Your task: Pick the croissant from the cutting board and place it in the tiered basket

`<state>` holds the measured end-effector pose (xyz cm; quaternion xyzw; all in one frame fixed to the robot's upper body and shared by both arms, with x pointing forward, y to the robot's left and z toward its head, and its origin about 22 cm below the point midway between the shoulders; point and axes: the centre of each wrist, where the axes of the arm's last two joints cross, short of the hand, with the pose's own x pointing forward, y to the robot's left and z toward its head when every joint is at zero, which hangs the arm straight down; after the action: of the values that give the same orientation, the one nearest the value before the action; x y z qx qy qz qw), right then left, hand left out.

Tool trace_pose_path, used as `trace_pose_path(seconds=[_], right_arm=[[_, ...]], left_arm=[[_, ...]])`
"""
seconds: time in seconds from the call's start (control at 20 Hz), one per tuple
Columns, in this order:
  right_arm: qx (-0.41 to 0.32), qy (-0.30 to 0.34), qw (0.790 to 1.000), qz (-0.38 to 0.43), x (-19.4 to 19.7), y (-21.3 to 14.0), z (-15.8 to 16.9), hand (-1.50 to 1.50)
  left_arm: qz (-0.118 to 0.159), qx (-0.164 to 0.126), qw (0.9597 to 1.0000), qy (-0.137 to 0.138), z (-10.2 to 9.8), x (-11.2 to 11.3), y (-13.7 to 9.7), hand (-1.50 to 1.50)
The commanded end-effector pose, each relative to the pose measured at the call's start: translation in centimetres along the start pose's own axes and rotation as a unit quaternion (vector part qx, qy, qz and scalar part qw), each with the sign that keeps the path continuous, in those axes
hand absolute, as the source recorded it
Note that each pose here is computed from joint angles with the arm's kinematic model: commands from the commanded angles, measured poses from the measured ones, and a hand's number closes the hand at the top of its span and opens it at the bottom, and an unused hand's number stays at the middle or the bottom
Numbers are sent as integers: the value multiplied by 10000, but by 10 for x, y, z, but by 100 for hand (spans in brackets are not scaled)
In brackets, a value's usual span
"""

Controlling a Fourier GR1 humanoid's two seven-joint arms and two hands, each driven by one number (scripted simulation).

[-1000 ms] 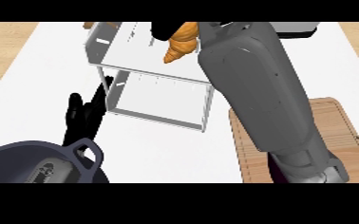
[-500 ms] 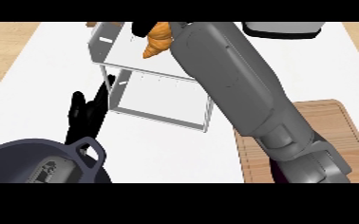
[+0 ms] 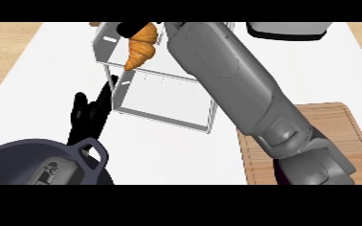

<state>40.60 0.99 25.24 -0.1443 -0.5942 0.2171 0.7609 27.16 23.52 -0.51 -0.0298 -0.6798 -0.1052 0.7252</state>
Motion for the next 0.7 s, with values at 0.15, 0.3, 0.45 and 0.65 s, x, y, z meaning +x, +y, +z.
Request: trace_pose_path(seconds=[0.15,0.3,0.45,0.65], right_arm=[[217,337,9939,-1024,3,5,2,-150],[-199,11,9924,-1216,9,1,3,-150],[-1165,-193,9875,-1042,16,-7,1,-150],[-2403,-252,9642,-1089,-5,-54,-16,-150]], left_arm=[[50,-226,9995,-202,2,-10,0,0],[25,-94,9999,-135,-7,-7,-9,0],[34,-68,9999,-128,-1,1,3,0],[88,112,9998,-119,10,-7,0,0]])
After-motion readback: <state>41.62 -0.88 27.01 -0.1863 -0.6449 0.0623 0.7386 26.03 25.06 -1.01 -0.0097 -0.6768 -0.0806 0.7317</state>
